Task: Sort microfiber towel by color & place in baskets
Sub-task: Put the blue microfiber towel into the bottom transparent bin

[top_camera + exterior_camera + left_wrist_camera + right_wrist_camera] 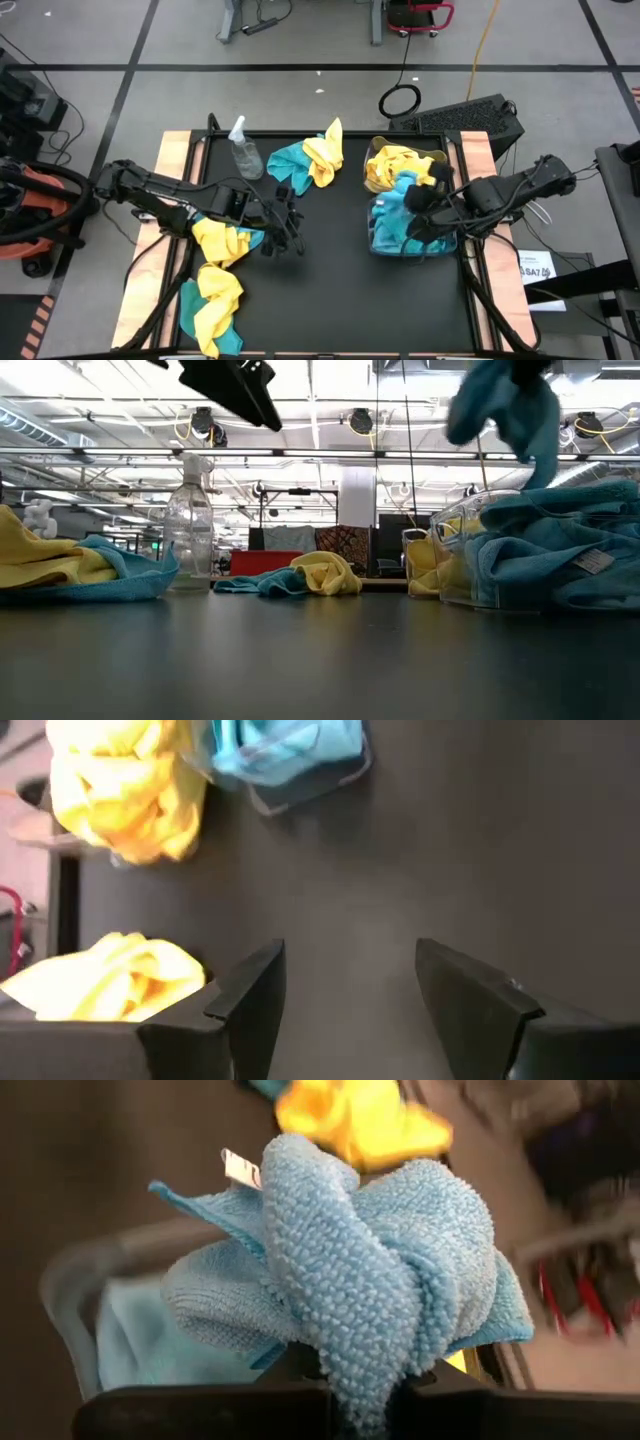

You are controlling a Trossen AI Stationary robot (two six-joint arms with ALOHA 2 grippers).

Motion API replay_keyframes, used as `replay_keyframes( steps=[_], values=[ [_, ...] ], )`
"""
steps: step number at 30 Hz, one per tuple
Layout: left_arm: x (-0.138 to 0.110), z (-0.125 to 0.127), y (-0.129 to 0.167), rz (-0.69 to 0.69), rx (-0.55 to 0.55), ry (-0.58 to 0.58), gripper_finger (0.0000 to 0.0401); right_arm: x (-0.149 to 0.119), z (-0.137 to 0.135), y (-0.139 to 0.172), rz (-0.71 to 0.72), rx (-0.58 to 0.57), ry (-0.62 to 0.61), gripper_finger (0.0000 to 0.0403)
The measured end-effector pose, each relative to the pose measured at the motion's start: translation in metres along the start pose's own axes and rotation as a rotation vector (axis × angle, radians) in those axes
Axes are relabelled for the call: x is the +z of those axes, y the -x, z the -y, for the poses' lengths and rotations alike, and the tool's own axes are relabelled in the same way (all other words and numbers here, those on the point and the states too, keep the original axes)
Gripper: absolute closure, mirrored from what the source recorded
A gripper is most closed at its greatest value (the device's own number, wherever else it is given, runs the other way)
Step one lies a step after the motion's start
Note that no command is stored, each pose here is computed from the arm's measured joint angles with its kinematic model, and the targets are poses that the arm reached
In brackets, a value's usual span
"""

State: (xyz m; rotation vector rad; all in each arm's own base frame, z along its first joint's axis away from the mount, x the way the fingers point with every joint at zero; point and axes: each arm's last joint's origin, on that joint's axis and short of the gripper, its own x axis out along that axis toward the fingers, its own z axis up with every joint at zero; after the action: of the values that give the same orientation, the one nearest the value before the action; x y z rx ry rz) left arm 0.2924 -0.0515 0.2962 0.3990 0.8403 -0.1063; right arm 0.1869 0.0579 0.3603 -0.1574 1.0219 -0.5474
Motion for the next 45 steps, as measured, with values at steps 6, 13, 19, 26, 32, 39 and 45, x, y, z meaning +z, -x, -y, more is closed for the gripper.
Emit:
replay_keyframes(
  steps=[6, 13, 19, 26, 32, 39, 45],
  values=[
    [-0.013, 0.006, -0.013, -0.020, -0.007, 0.006, 0.0173, -0.012, 0.004, 0.000, -0.125, 0.046, -0.076, 0.0388],
    [-0.022, 0.010, -0.022, -0.017, -0.013, 0.029, 0.0173, -0.024, -0.001, -0.014, -0.239, 0.059, -0.145, 0.0388],
    [-0.028, 0.014, -0.027, -0.029, -0.038, 0.029, 0.0173, -0.043, -0.011, -0.040, -0.387, 0.051, -0.129, 0.0388],
    [-0.035, 0.017, -0.034, -0.025, -0.038, 0.029, 0.0173, -0.064, -0.028, -0.073, -0.462, 0.136, 0.010, 0.0384],
    [-0.035, 0.017, -0.034, -0.023, -0.038, 0.030, 0.0173, -0.083, -0.032, -0.098, -0.528, 0.173, 0.124, 0.0386],
    [-0.035, 0.017, -0.034, -0.021, -0.037, 0.030, 0.0173, -0.096, -0.033, -0.118, -0.578, 0.272, 0.219, 0.0386],
    [-0.032, 0.016, -0.034, 0.012, -0.029, 0.034, 0.0173, -0.111, -0.033, -0.139, -0.649, 0.312, 0.217, 0.0386]
  ],
)
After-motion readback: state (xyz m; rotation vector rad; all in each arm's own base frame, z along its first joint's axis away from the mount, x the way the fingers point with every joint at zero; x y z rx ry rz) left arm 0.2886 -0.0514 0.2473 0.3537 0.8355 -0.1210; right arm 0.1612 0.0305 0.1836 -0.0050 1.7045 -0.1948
